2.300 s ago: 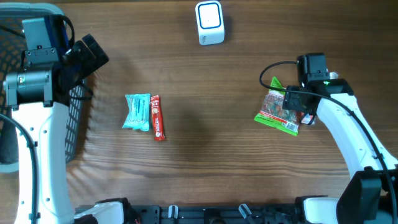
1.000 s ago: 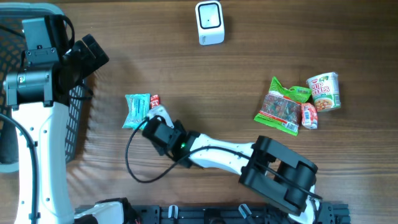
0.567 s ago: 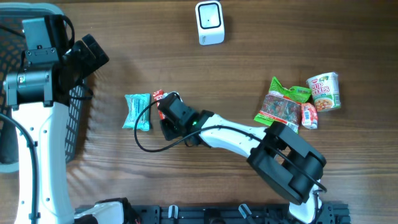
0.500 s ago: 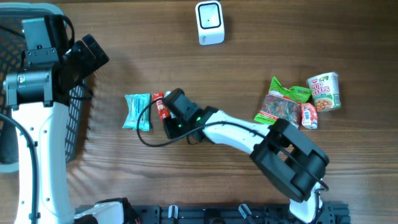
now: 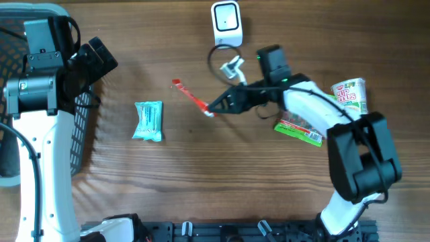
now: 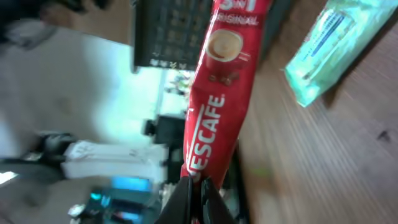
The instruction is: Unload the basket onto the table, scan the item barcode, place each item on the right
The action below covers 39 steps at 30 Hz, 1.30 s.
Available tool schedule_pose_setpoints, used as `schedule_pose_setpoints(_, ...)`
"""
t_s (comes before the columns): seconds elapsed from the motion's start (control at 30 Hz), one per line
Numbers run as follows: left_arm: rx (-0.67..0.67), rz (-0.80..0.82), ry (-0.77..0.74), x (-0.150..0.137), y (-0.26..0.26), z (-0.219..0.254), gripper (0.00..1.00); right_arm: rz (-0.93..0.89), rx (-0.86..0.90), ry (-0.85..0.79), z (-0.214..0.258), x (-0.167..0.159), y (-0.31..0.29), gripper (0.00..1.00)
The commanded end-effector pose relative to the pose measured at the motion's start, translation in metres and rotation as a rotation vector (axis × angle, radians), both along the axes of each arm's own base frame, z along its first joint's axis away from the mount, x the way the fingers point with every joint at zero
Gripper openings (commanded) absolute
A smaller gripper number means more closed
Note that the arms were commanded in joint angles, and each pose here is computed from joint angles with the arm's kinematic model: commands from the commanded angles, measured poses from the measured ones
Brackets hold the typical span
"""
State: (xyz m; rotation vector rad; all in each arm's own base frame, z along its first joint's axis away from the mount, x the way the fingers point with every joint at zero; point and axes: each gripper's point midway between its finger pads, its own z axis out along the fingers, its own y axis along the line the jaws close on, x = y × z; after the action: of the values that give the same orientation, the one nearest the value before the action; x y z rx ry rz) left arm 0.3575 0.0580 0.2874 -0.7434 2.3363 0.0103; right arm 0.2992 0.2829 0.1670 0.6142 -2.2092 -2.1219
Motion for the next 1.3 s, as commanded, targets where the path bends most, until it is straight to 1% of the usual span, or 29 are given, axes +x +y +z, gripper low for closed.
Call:
schedule_pose_setpoints(0.0,0.006,-0.001,-0.018,-0.001,0.002,0.007,1.00,-0.054,0.142,-0.046,0.016,0.006,-0.043,0.04)
schedule_pose_setpoints(0.1,0.006,-0.001,-0.018,-0.001,0.002,0.007,1.00,-0.181,0.129,0.003,-0.001,0.018,-0.083,0.04)
schedule_pose_setpoints(0.2,0.006,-0.001,-0.018,-0.001,0.002,0.007,1.00,-0.237,0.120,0.062,-0.023,0.009,-0.100,0.04)
schedule_pose_setpoints(0.37,0.006,-0.001,-0.018,-0.001,0.002,0.007,1.00,-0.208,0.107,0.131,-0.059,-0.034,-0.093,0.04)
schedule_pose_setpoints(0.4,0.006,-0.001,-0.018,-0.001,0.002,0.007,1.00,-0.204,0.104,0.144,-0.061,-0.039,-0.092,0.04)
schedule_pose_setpoints(0.5,0.006,-0.001,-0.018,-0.001,0.002,0.007,1.00,-0.205,0.096,0.187,-0.061,-0.038,-0.092,0.04)
schedule_pose_setpoints(0.67,0.006,-0.001,-0.018,-0.001,0.002,0.007,1.00,-0.199,0.079,0.175,-0.064,-0.039,-0.089,0.04)
schedule_pose_setpoints(0.73,0.006,-0.001,-0.018,-0.001,0.002,0.007,1.00,-0.177,0.034,0.173,-0.071,-0.044,-0.080,0.04)
schedule_pose_setpoints(0.83,0.006,-0.001,-0.018,-0.001,0.002,0.007,1.00,-0.106,0.030,0.185,-0.068,-0.049,-0.061,0.04)
schedule_pose_setpoints(0.9,0.006,-0.001,-0.018,-0.001,0.002,0.007,1.00,-0.081,0.007,0.192,-0.067,-0.047,-0.050,0.04)
schedule_pose_setpoints(1.0,0.006,-0.001,-0.018,-0.001,0.002,0.007,1.00,-0.165,-0.190,0.172,-0.097,-0.033,-0.027,0.04)
schedule_pose_setpoints(1.1,0.006,-0.001,-0.018,-0.001,0.002,0.007,1.00,-0.252,-0.391,0.111,-0.130,-0.030,-0.001,0.04)
schedule_pose_setpoints(1.17,0.006,-0.001,-0.018,-0.001,0.002,0.007,1.00,-0.387,-0.599,0.034,-0.162,-0.024,0.010,0.04)
schedule_pose_setpoints(1.2,0.006,-0.001,-0.018,-0.001,0.002,0.007,1.00,-0.431,-0.652,0.001,-0.169,-0.024,0.018,0.04)
schedule_pose_setpoints(1.27,0.006,-0.001,-0.018,-0.001,0.002,0.007,1.00,-0.430,-0.634,-0.058,-0.164,-0.027,0.035,0.04)
